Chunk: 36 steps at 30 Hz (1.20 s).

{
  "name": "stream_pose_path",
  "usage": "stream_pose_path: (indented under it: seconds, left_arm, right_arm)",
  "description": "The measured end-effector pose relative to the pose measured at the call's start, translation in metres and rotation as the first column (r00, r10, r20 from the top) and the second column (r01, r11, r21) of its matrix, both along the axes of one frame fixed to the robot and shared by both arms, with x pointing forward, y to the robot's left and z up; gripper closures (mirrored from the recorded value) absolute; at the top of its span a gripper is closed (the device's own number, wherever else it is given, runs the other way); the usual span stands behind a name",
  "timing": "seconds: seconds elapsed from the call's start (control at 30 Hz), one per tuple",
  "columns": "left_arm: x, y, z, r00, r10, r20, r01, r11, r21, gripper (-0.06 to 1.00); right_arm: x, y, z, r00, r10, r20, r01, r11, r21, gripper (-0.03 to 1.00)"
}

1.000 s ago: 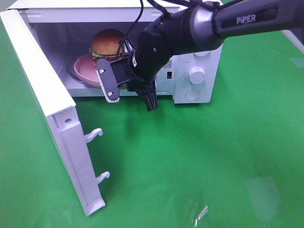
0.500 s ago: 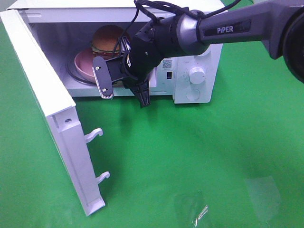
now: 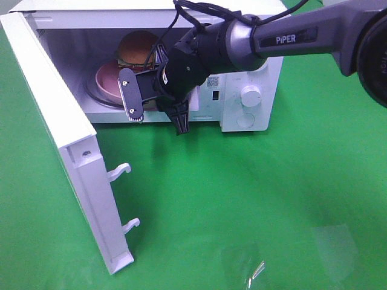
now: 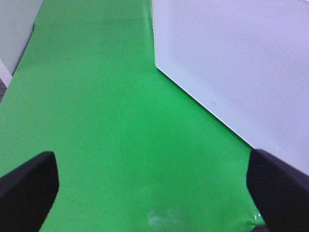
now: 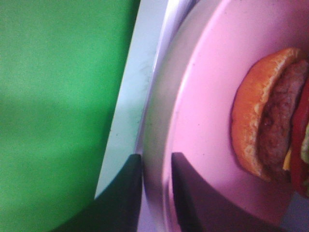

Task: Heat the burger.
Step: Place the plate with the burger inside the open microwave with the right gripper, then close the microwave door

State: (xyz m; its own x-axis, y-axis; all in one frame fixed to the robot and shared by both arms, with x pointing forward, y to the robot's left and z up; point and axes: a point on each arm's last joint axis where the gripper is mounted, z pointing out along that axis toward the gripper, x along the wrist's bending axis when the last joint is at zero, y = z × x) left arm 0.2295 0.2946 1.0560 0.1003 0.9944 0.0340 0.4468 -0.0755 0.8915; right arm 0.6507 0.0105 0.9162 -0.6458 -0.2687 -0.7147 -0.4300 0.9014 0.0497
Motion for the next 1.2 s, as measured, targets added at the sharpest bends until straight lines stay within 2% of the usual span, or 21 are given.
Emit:
stream_pose_path:
  seconds: [0.03,0.07,0.1,0.2,0.67,0.77,0.8,0.9,0.93,1.0,1.07,1.2]
  left_arm:
    - [0.000,0.000,0.000,1.000,0.000,0.000,0.000,1.000,0.000,-0.03]
    - [0.000,0.000,0.000,1.000,0.000,0.000,0.000,1.000,0.000,-0.03]
    - [0.000,0.000,0.000,1.000,0.000,0.000,0.000,1.000,0.000,-0.03]
    - [0.000,0.000,0.000,1.000,0.000,0.000,0.000,1.000,0.000,-0.03]
    - [0.000,0.000,0.000,1.000,0.000,0.000,0.000,1.000,0.000,-0.03]
    - [0.000,0.000,0.000,1.000,0.000,0.000,0.000,1.000,0.000,-0.03]
    - [0.000,0.000,0.000,1.000,0.000,0.000,0.000,1.000,0.000,-0.03]
    - [0.000,0.000,0.000,1.000,0.000,0.000,0.000,1.000,0.000,-0.03]
    - [0.000,0.000,0.000,1.000,0.000,0.000,0.000,1.000,0.000,-0.03]
    - [0.000,0.000,0.000,1.000,0.000,0.000,0.000,1.000,0.000,-0.03]
    - [0.000,0.000,0.000,1.000,0.000,0.000,0.000,1.000,0.000,-0.03]
    - [0.000,0.000,0.000,1.000,0.000,0.000,0.000,1.000,0.000,-0.03]
  right_arm:
    - [0.000,0.000,0.000,1.000,0.000,0.000,0.000,1.000,0.000,0.73]
    - [0.000,0.000,0.000,1.000,-0.015,-0.008,0.015,1.000,0.014,0.68]
    - [0.000,0.000,0.000,1.000,-0.015,-0.008,0.015,1.000,0.014,0.68]
    - [0.000,0.000,0.001,0.999,-0.038,-0.018,0.039,0.999,0.035,0.59]
    - [-0.002,0.000,0.004,0.999,-0.049,-0.023,0.050,0.998,0.042,0.52]
    - [-0.006,0.000,0.006,0.999,-0.043,-0.025,0.044,0.998,0.038,0.48]
    - [-0.010,-0.002,0.004,0.998,-0.043,-0.038,0.044,0.999,0.029,0.43]
    - [-0.011,-0.003,0.004,0.998,-0.043,-0.039,0.045,0.999,0.030,0.42]
    - [-0.017,-0.007,0.006,0.998,-0.039,-0.043,0.041,0.999,0.034,0.36]
    - [-0.017,-0.007,0.006,0.998,-0.039,-0.043,0.041,0.999,0.034,0.36]
    - [-0.024,-0.011,0.017,0.999,-0.031,-0.030,0.032,0.998,0.051,0.29]
    - [-0.032,-0.017,0.019,0.999,-0.025,-0.034,0.027,0.998,0.052,0.28]
